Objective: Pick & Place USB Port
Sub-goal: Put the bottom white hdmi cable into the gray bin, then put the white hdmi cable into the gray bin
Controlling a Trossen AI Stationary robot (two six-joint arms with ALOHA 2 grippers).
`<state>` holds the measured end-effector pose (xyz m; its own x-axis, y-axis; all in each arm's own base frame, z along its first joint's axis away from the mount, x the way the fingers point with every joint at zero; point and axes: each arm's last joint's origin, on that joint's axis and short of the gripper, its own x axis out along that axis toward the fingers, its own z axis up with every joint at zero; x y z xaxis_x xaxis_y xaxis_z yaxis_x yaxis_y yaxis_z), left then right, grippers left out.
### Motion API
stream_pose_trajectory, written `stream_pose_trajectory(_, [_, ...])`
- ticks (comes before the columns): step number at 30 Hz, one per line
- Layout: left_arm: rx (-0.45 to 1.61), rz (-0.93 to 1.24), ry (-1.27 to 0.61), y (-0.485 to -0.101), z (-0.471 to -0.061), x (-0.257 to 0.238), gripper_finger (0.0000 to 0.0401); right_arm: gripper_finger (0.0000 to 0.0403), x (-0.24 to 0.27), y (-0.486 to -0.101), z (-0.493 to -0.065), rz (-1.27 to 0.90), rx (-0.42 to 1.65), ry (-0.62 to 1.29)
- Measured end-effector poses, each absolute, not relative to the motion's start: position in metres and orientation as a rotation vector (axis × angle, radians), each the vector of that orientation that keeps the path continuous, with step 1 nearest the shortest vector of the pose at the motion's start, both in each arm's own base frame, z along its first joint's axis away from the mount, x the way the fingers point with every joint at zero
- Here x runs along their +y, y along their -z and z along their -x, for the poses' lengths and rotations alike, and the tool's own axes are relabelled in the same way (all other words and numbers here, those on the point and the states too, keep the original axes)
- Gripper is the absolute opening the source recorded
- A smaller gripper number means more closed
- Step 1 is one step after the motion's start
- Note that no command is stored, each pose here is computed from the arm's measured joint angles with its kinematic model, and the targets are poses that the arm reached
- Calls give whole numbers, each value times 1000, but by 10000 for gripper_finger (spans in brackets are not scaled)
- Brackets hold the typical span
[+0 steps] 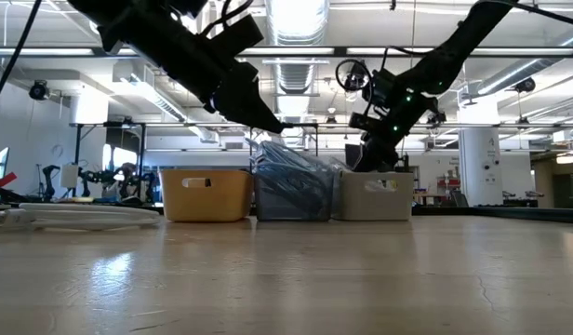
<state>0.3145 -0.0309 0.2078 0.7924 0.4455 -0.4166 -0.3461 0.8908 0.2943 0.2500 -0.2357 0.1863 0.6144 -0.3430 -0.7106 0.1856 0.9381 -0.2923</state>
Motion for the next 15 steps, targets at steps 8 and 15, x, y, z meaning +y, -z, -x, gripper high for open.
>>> stream_pose_trajectory(8, [499,-206,-435,-208,-315,-29,174,76,-235,-189,-249,164,846,329])
stream_pose_trajectory(15, [499,-206,-434,-208,-315,-29,174,120,-235,-190,-249,126,850,370])
